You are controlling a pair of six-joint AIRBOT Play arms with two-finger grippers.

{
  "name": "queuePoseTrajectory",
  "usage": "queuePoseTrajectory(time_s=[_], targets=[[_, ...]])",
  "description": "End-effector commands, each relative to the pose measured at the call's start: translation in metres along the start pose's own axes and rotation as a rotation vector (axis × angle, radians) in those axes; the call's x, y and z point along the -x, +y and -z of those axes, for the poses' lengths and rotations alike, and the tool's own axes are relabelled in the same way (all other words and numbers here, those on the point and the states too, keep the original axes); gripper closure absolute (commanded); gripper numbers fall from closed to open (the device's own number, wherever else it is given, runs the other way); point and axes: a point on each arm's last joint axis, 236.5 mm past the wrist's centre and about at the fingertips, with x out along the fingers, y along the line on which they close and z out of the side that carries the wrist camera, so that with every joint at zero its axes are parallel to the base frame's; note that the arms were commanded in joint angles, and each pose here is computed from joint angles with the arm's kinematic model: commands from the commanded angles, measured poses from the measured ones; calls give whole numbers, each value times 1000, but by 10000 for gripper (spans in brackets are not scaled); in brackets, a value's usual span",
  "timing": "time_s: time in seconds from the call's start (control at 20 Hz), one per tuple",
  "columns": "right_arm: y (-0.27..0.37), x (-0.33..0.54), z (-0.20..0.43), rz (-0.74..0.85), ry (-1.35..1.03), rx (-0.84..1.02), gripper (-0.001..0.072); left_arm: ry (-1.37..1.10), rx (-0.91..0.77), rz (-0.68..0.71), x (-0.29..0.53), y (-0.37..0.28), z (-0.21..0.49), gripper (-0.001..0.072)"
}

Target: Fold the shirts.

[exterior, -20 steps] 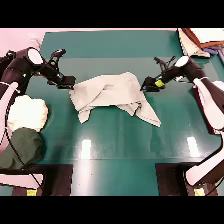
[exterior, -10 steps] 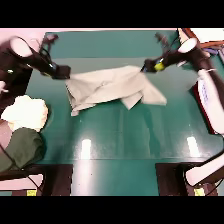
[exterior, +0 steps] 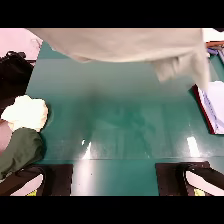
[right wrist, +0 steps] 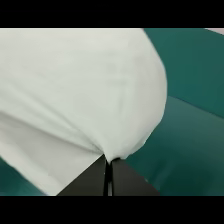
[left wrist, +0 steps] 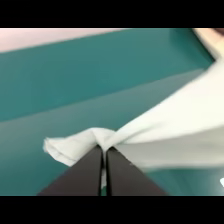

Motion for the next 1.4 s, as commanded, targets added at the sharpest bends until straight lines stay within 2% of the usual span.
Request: queuePoseTrajectory(time_s=[0.0, 0.2, 0.35, 0.6, 0.65, 0.7, 0.75, 0.8, 0.85, 0.9, 0.95, 1.15, 1.25, 1.35], targets=[[2, 32, 32, 67, 24, -72, 699, -20, -15, -8, 21, -4, -5, 684], [-11, -24, 124, 55, 233, -200, 699, 241, 66, 17, -55, 12, 79, 684], [-19, -52, 174, 67, 274, -257, 699, 459, 144, 34, -108, 23, 166, 684], [-5, -40, 224, 49, 379, -276, 697, 650, 191, 35, -125, 29, 244, 684], [0, -35, 241, 36, 437, -282, 676, 698, 179, 48, -120, 27, 257, 684], [5, -31, 255, 25, 489, -289, 458, 747, 173, 59, -115, 25, 269, 683], [7, -30, 263, 19, 518, -293, 269, 792, 171, 69, -110, 23, 281, 683], [7, -30, 264, 18, 523, -295, 250, 823, 176, 73, -106, 22, 288, 680], [6, -31, 260, 22, 504, -293, 251, 843, 179, 77, -103, 21, 293, 466], [4, -33, 255, 28, 482, -295, 251, 848, 180, 77, -103, 20, 294, 144], [2, -35, 251, 33, 465, -297, 256, 836, 180, 75, -105, 21, 292, 90], [14, -48, 244, -36, 446, -348, 259, 746, 173, 21, -122, 35, 279, 96], [20, -58, 242, -75, 447, -382, 260, 718, 165, -95, -133, 64, 280, 96], [24, -69, 241, -107, 453, -414, 260, 743, 251, -154, -145, 90, 297, 97]])
